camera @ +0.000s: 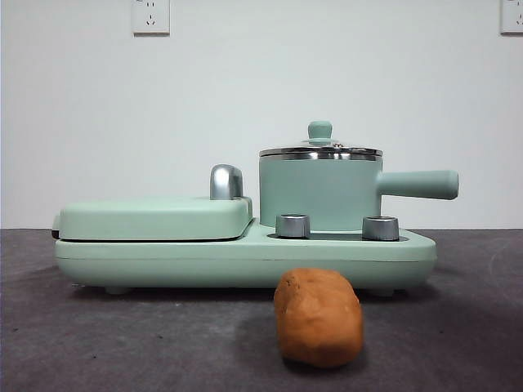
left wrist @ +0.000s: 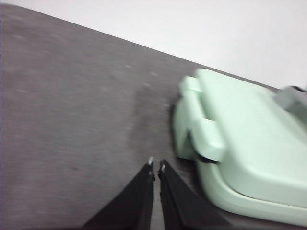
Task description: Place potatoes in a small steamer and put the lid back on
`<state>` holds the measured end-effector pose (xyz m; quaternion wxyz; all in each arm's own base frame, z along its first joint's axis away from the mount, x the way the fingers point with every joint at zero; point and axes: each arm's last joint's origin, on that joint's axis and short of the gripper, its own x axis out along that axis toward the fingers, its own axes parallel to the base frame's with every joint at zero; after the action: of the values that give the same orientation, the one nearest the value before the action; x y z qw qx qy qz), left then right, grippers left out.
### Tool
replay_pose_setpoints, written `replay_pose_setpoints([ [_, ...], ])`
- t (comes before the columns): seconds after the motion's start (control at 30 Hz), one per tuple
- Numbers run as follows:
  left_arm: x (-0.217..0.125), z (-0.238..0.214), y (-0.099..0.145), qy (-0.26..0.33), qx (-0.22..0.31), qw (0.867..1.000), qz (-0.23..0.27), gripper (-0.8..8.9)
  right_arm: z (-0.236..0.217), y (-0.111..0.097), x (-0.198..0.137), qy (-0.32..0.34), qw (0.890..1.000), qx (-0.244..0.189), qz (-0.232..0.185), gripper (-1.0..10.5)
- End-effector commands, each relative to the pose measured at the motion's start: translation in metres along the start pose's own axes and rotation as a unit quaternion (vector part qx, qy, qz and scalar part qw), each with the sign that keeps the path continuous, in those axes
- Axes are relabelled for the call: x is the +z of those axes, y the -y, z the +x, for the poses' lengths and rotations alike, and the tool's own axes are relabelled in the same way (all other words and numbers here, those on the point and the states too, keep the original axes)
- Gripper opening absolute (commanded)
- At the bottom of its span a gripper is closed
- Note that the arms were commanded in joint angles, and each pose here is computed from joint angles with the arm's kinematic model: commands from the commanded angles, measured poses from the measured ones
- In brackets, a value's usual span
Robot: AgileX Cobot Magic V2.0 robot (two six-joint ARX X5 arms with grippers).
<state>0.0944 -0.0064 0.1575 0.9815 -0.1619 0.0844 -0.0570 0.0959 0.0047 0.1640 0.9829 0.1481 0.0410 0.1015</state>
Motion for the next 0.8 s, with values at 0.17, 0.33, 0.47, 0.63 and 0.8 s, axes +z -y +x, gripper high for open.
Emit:
replay_pose_setpoints([
  [0.17,0.015,-0.006,0.015,-0.025,-0.098,0.994,-0.047,0.23,-0.012,-0.014,0.032,0.007,0.997,0.023,0.078,0.2],
  [0.33,0.035,-0.01,0.028,-0.059,-0.131,0.988,-0.061,0.24,-0.026,-0.028,0.061,-0.021,0.995,0.041,0.091,0.2],
  [0.47,0.056,-0.011,0.041,-0.082,-0.149,0.984,-0.058,0.25,-0.035,-0.04,0.086,-0.052,0.992,0.07,0.091,0.2],
  [0.63,0.091,-0.009,0.059,-0.119,-0.175,0.977,-0.041,0.27,-0.044,-0.053,0.116,-0.107,0.987,0.09,0.079,0.2],
  [0.8,0.122,-0.001,0.079,-0.16,-0.203,0.966,0.013,0.29,-0.046,-0.062,0.141,-0.143,0.983,0.103,0.047,0.2],
])
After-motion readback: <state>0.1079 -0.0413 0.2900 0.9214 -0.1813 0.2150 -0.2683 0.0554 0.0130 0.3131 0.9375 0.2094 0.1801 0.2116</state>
